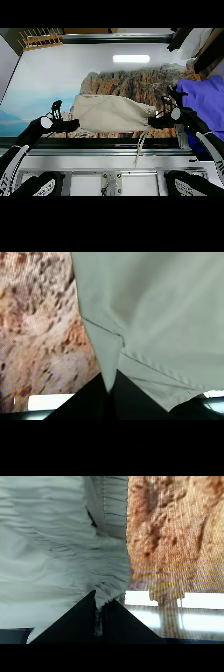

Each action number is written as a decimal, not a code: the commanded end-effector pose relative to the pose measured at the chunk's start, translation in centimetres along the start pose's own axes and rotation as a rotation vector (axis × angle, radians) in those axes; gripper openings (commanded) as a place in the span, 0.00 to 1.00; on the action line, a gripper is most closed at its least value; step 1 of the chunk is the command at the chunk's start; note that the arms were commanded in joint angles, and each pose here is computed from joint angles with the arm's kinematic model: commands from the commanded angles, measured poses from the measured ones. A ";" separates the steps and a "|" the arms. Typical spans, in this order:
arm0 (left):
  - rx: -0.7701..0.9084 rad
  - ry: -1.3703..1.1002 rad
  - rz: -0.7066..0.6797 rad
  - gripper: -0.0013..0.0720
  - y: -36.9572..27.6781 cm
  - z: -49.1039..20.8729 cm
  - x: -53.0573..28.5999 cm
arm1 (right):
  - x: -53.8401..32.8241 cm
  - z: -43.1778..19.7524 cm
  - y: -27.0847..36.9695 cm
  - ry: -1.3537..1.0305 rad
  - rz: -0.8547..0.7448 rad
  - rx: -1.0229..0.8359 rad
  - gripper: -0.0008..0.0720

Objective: Fold the clothes and pants, and hang the long-sleeved shirts on hangers.

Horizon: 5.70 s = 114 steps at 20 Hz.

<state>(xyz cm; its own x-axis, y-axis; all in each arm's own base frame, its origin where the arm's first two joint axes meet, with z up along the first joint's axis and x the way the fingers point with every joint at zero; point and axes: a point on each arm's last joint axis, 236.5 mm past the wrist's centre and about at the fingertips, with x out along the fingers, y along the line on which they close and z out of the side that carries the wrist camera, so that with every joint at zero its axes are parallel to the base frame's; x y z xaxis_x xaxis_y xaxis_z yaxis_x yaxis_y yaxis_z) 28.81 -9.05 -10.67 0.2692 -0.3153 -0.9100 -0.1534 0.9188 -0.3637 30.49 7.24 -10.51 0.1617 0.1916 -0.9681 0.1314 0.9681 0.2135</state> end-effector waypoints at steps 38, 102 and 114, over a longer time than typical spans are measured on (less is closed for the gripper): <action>0.177 -0.117 -0.183 0.17 -11.1 2.5 -9.2 | 2.2 2.6 8.3 0.079 0.662 -0.064 0.99; 0.181 -0.115 -0.180 0.17 -11.0 2.4 -9.2 | -35.2 0.1 -17.7 -0.688 -0.388 0.421 0.97; 0.180 -0.115 -0.181 0.17 -11.0 2.4 -9.2 | -21.9 3.5 6.3 -0.344 0.177 -0.245 0.97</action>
<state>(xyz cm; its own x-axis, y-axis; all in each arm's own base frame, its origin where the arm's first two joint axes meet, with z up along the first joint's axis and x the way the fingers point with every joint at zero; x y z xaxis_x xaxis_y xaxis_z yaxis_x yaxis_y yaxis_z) 30.32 -15.73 2.15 0.3837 -0.4580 -0.8019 0.0750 0.8809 -0.4673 31.12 4.81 13.94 0.5520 0.2543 -0.7941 -0.0598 0.9620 0.2664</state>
